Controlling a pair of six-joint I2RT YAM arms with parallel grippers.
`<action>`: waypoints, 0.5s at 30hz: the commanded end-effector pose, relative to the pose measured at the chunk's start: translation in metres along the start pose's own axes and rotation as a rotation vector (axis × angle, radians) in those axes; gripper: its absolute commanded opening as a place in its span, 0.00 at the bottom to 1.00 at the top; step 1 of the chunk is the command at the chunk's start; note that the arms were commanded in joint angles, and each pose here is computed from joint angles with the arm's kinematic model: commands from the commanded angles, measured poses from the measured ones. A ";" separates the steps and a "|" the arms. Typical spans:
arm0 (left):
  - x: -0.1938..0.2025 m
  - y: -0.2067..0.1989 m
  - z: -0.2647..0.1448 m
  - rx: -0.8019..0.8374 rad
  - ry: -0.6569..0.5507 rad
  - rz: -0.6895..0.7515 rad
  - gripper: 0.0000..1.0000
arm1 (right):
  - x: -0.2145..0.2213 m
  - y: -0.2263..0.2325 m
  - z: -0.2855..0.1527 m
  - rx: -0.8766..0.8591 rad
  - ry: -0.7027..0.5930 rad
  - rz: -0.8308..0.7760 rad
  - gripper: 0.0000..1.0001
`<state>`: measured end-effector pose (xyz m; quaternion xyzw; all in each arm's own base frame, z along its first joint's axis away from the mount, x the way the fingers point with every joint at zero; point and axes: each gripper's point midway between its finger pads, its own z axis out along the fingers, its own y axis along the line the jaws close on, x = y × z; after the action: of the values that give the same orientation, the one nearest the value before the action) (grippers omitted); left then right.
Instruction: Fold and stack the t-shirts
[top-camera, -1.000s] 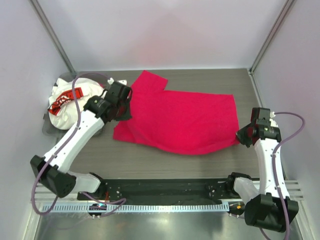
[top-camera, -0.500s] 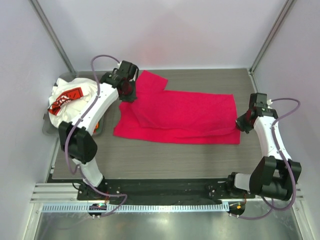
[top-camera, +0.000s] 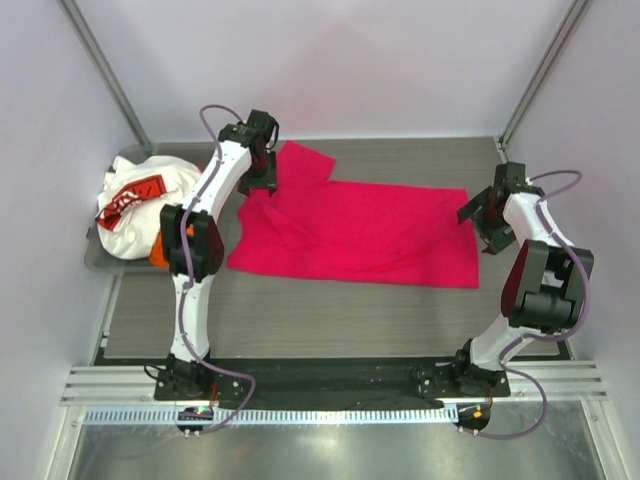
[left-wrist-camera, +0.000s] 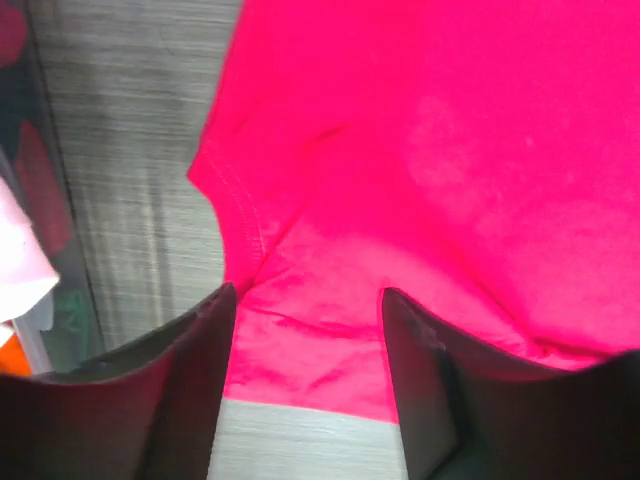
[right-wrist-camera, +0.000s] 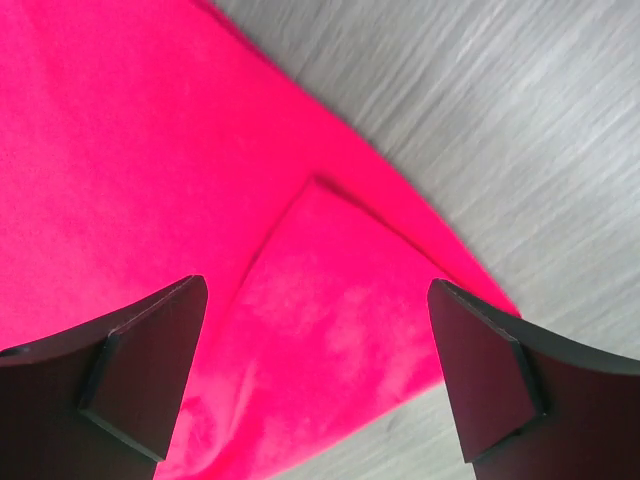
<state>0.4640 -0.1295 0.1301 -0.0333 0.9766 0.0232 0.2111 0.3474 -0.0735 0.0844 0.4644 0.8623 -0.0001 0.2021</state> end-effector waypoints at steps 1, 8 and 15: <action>-0.001 0.016 -0.028 -0.001 0.038 -0.038 0.64 | -0.025 -0.001 -0.018 -0.027 -0.060 -0.005 1.00; 0.047 0.039 -0.089 0.063 -0.135 -0.211 0.90 | 0.031 -0.040 -0.046 -0.094 -0.071 0.031 1.00; 0.121 0.043 -0.067 0.184 -0.214 -0.489 0.88 | 0.090 -0.077 -0.022 -0.081 0.015 0.011 0.97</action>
<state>0.3104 -0.0837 0.1631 -0.1767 0.9390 -0.0548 0.2899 0.2356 -0.0469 0.0708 0.4680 0.8556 0.0260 0.2196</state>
